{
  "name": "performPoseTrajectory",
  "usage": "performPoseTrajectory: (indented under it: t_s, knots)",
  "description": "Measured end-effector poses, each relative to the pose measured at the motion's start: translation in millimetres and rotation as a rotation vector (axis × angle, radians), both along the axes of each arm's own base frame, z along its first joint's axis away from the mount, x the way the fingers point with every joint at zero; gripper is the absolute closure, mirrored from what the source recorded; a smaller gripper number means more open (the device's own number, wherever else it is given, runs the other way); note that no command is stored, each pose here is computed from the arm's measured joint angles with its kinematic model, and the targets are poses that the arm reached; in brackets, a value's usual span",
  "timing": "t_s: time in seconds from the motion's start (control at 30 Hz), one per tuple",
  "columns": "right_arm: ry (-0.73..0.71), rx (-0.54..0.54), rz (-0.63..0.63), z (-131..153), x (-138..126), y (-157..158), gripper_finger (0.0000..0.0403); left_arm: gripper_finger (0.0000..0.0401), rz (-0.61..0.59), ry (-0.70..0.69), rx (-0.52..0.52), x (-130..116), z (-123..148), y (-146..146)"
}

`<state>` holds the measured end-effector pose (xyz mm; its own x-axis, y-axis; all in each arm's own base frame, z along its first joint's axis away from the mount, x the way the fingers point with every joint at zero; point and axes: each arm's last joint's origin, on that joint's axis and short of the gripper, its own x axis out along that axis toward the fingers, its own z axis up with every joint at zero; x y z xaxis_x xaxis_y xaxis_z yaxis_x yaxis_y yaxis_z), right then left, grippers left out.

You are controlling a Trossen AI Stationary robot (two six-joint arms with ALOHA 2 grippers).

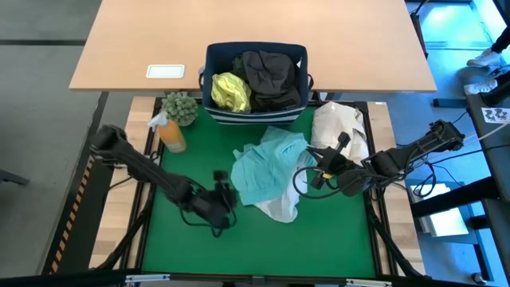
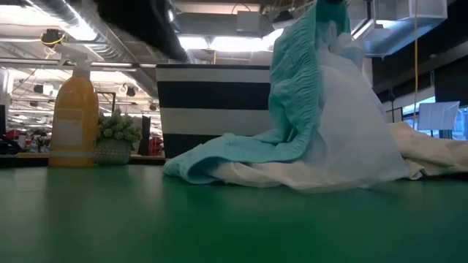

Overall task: Fold laundry
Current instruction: Fold the blue shorts

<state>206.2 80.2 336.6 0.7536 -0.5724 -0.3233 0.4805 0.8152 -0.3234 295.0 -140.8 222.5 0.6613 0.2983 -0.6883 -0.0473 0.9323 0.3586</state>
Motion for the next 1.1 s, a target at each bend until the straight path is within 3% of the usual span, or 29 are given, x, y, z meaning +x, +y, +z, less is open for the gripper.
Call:
performPoseTrajectory:
  t_s: [0.07,0.23,0.5,0.73,1.1]
  knots:
    - [0.001,0.0,0.001,0.0,0.0,0.0,0.0403,0.0276,-0.007,0.038,0.024,10.1,-20.8,-3.5]
    - [0.001,0.0,0.001,-0.1,0.0,0.0,0.0403,0.0265,0.012,0.072,-0.026,26.4,-50.5,-3.1]
    - [0.005,0.006,0.01,-0.3,0.2,0.3,0.0403,0.0204,-0.021,0.049,-0.016,29.7,-49.5,-4.9]
    - [0.007,0.01,0.015,-0.5,0.3,0.5,0.0403,0.0149,-0.033,0.081,0.026,35.6,-65.2,-3.3]
    - [0.01,0.009,0.016,-0.8,0.2,0.5,0.0403,0.0135,0.044,0.089,0.13,44.3,-78.4,12.4]
